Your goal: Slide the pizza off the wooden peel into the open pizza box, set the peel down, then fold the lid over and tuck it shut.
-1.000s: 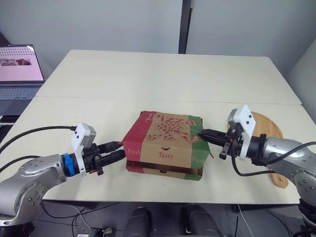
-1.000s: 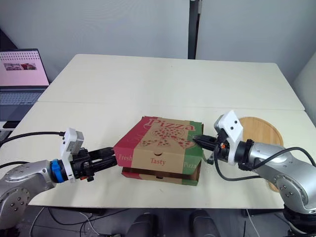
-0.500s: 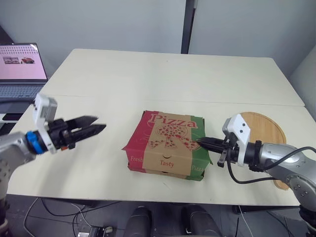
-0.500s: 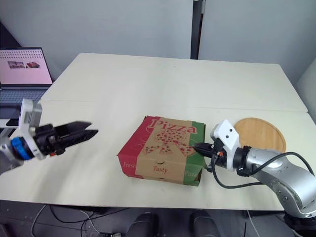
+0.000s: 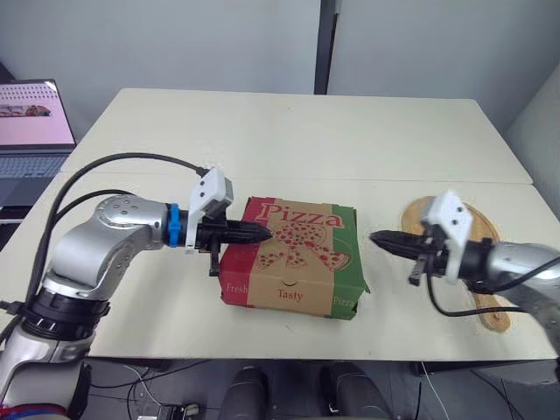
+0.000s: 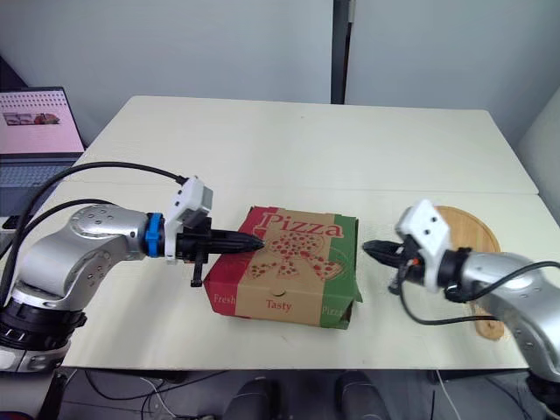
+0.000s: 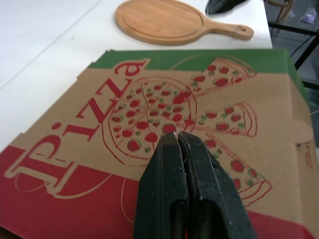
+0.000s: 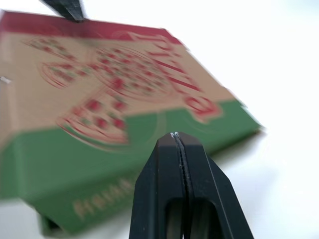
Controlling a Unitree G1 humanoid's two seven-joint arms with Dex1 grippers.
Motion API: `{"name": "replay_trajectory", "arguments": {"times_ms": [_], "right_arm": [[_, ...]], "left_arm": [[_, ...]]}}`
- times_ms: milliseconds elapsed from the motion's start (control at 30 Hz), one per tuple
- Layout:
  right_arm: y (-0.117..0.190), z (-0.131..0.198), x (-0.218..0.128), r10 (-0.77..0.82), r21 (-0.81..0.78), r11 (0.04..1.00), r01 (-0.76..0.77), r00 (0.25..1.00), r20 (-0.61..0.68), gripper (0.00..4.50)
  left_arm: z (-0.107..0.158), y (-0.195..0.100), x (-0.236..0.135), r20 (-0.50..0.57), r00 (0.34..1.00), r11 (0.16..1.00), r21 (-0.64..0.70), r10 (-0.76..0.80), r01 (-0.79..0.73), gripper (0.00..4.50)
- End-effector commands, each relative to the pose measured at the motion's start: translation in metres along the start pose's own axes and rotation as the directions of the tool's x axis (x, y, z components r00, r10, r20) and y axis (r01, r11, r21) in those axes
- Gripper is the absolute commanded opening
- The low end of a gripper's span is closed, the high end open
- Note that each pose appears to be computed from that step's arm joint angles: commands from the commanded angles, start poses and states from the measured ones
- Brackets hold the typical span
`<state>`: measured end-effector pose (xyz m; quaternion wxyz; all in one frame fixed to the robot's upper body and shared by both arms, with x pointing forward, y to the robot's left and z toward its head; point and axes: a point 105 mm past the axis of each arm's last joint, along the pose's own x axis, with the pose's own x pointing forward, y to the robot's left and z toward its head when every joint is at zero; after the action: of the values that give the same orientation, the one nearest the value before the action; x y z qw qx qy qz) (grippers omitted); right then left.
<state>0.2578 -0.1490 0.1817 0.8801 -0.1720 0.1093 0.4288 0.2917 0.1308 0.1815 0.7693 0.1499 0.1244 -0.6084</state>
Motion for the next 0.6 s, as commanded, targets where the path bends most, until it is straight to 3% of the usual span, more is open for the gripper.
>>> {"name": "replay_trajectory", "arguments": {"times_ms": [33, 200, 600], "right_arm": [[0.005, -0.015, -0.009, 0.031, -0.047, 0.998, -0.035, 0.996, -0.080, 0.00], [0.021, -0.043, -0.007, 0.089, 0.020, 0.996, -0.087, 0.989, -0.121, 0.00], [0.047, -0.030, 0.014, 0.219, 0.053, 0.975, -0.216, 0.975, -0.042, 0.00]], "left_arm": [[0.008, 0.001, 0.000, 0.009, 1.000, 0.998, 0.056, -0.009, 0.008, 0.03], [0.006, 0.000, -0.001, 0.008, 1.000, 0.998, 0.058, -0.019, 0.019, 0.03], [0.003, -0.002, 0.000, -0.007, 1.000, 0.998, 0.056, -0.025, 0.026, 0.03]]}}
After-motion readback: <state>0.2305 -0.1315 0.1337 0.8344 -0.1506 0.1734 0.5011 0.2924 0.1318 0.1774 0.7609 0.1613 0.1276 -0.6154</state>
